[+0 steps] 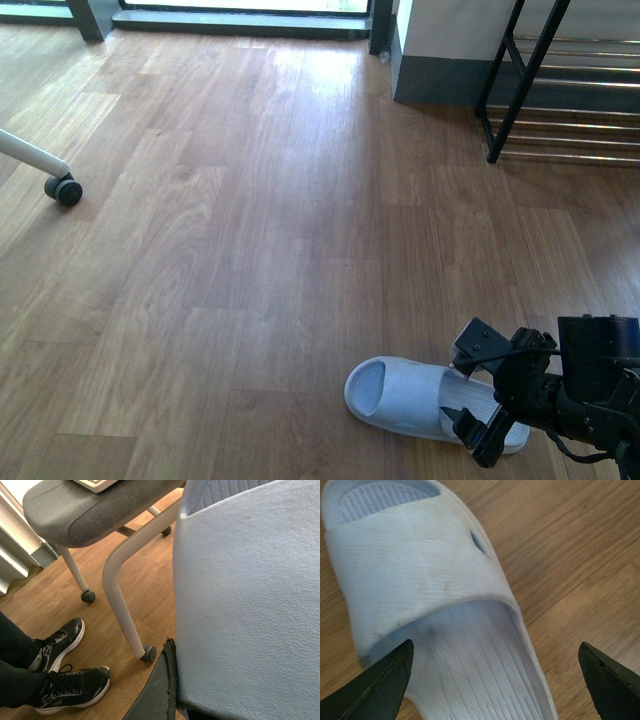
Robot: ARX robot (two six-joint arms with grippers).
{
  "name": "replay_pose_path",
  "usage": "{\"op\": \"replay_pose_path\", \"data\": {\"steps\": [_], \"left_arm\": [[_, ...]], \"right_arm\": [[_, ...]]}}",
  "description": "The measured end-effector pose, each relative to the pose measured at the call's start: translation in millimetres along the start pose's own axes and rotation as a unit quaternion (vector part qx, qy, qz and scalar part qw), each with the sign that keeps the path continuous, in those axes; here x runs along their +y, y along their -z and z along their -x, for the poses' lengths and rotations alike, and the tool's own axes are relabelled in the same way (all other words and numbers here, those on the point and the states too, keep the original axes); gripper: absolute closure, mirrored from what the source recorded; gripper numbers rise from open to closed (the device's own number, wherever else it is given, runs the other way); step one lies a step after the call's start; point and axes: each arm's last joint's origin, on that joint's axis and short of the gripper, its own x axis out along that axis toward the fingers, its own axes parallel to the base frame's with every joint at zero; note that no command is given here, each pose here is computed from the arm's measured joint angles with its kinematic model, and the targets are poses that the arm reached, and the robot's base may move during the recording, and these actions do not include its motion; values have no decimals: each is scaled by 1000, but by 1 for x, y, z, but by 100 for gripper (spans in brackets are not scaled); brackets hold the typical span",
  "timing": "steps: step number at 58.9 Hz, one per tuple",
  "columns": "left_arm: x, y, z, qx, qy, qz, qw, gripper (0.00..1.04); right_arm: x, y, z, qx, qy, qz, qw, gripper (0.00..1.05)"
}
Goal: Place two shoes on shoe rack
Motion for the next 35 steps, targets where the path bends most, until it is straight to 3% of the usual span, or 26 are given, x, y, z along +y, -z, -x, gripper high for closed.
{"op": "replay_pose_path", "data": {"steps": [26,35], "left_arm": [[0,0,0,0,0,0,1000,103],[0,0,0,0,0,0,1000,103]], "right_arm": [[2,1,-31,-25,-11,-26,999,9],[2,-4,-35,-34,-18,-48,998,34]]}}
